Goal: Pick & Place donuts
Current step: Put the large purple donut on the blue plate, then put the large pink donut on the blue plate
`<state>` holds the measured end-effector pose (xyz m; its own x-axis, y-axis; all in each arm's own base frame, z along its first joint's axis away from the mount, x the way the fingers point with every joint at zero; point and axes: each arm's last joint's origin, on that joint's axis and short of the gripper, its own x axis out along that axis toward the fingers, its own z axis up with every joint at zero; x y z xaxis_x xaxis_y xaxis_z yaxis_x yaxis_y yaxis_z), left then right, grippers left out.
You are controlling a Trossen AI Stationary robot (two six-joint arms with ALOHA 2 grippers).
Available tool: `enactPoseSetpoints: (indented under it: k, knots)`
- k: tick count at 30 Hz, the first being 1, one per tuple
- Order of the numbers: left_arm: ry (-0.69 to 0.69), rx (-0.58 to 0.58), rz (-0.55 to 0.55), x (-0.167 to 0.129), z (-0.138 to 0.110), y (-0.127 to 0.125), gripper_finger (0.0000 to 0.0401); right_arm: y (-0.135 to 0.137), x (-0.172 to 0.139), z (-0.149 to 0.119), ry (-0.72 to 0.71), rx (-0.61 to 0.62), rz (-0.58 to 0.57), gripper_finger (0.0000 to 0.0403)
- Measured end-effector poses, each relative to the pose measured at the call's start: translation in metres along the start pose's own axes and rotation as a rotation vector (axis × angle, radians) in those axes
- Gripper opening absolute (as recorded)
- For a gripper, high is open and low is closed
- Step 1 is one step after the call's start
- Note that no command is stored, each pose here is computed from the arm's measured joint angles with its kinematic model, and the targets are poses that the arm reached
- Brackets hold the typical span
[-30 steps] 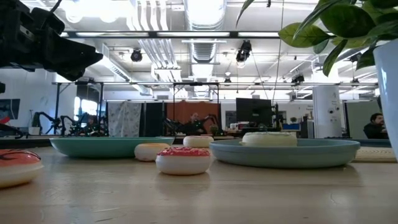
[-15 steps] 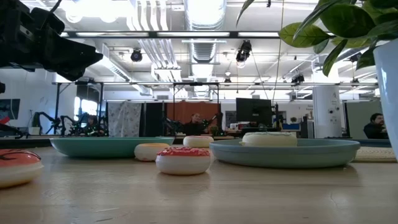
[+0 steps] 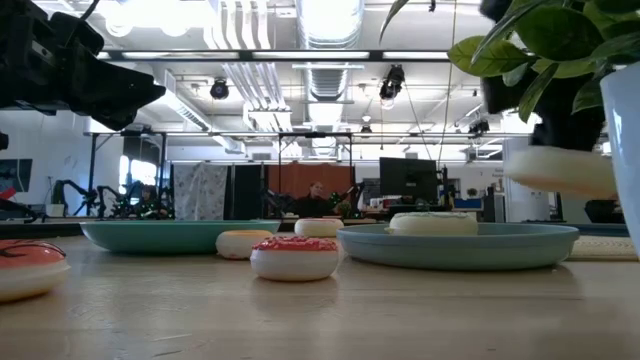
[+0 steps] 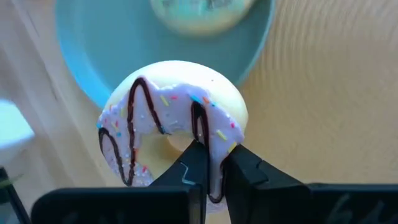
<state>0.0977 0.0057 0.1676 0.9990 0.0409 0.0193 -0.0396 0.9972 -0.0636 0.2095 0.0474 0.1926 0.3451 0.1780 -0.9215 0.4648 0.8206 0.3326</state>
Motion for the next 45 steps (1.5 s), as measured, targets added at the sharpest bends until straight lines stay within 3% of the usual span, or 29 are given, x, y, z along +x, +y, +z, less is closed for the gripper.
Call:
enactPoseSetpoints:
  k: [4, 13, 18, 24, 33, 42, 45]
  knots:
    - [0.0, 0.0, 0.0, 0.0, 0.0, 0.0, 0.011, 0.004, 0.0, 0.019, 0.014, -0.075, 0.034, 0.0024]
    - [0.005, 0.0, 0.0, 0.0, 0.0, 0.0, 0.011, 0.03, 0.037, 0.056, 0.111, -0.21, 0.04, 0.0024]
    - [0.005, 0.0, 0.0, 0.0, 0.0, 0.0, 0.011, 0.036, 0.059, 0.058, 0.241, -0.269, 0.046, 0.0031]
    - [0.006, 0.0, 0.0, 0.0, -0.001, 0.0, 0.011, 0.045, 0.063, 0.065, 0.242, -0.275, 0.066, 0.0092]
    - [0.007, 0.0, 0.0, 0.0, -0.001, 0.0, 0.011, 0.048, 0.05, 0.067, 0.213, -0.303, -0.009, 0.0196]
    - [0.008, 0.0, 0.0, 0.001, -0.001, 0.0, 0.011, 0.051, 0.04, 0.058, 0.239, -0.388, 0.025, 0.0221]
    - [0.009, 0.0, 0.0, 0.001, -0.001, 0.0, 0.011, 0.052, 0.028, 0.057, 0.169, -0.414, -0.016, 0.022]
